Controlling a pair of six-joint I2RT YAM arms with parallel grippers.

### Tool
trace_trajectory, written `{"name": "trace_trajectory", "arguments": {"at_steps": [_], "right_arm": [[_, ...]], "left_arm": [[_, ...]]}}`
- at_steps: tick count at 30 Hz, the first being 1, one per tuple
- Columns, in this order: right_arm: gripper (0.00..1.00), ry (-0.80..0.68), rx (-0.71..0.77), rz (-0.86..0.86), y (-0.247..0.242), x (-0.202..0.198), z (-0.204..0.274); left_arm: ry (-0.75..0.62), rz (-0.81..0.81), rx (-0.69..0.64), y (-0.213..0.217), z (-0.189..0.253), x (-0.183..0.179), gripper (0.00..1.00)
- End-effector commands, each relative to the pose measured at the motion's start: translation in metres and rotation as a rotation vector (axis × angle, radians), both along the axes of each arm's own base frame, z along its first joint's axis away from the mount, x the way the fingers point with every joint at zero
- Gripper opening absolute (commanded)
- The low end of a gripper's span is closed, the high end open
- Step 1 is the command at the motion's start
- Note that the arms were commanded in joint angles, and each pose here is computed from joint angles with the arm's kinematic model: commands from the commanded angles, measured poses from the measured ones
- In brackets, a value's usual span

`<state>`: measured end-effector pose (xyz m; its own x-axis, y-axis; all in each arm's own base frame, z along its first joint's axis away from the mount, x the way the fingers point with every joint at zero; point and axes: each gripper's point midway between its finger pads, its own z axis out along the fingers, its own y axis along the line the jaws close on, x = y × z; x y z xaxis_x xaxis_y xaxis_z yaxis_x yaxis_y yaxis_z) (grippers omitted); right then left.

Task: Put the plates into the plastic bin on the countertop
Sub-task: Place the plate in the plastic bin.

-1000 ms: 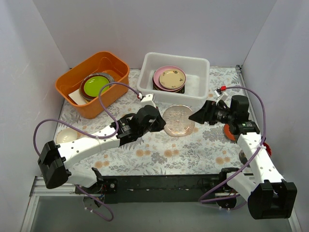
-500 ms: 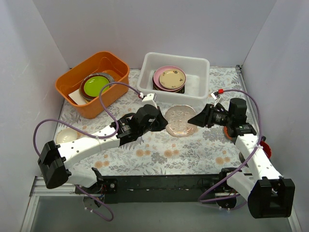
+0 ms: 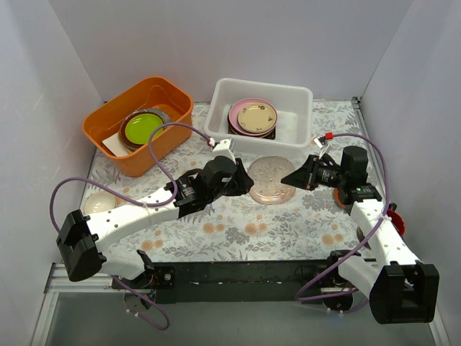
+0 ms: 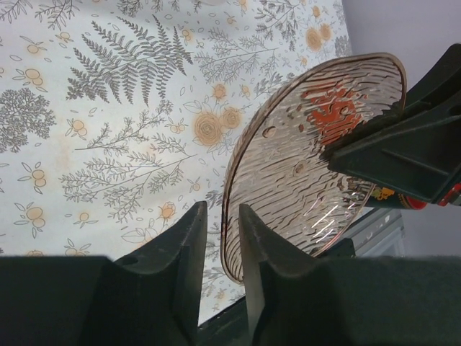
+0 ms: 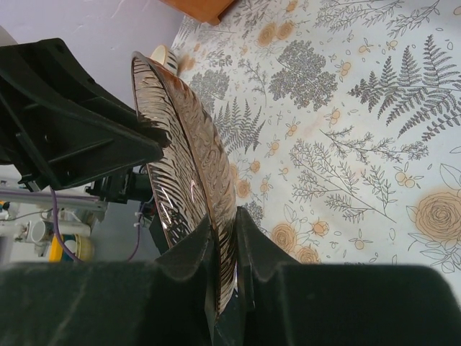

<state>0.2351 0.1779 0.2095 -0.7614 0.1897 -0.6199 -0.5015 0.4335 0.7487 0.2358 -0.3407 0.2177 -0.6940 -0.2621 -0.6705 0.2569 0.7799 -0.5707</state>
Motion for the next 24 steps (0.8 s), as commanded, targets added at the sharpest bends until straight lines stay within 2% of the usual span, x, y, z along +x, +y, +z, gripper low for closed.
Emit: {"name": "trace_trajectory", "arguments": {"at_steps": [1,4,9,17,24], "right_arm": [[0.09,-0.056,-0.005,0.0,0.0,0.008,0.01],[0.08,-0.05,-0.01,-0.012,-0.001,0.014,0.01],[0.07,-0.059,-0.021,-0.031,-0.002,0.025,0.013],[0.06,-0.09,-0.038,-0.076,-0.003,0.058,0.024],[0.06,-0.116,-0.03,-0.109,-0.001,0.101,0.04]], "left_arm": [[-0.052,0.038,-0.001,0.016,0.016,0.003,0.3],[-0.065,0.051,0.025,0.022,0.018,0.006,0.42],[-0.065,0.083,0.057,0.033,0.018,0.008,0.53],[-0.053,0.118,0.071,0.049,0.011,0.005,0.88],[-0.034,0.148,0.086,0.063,-0.003,0.0,0.98]]}}
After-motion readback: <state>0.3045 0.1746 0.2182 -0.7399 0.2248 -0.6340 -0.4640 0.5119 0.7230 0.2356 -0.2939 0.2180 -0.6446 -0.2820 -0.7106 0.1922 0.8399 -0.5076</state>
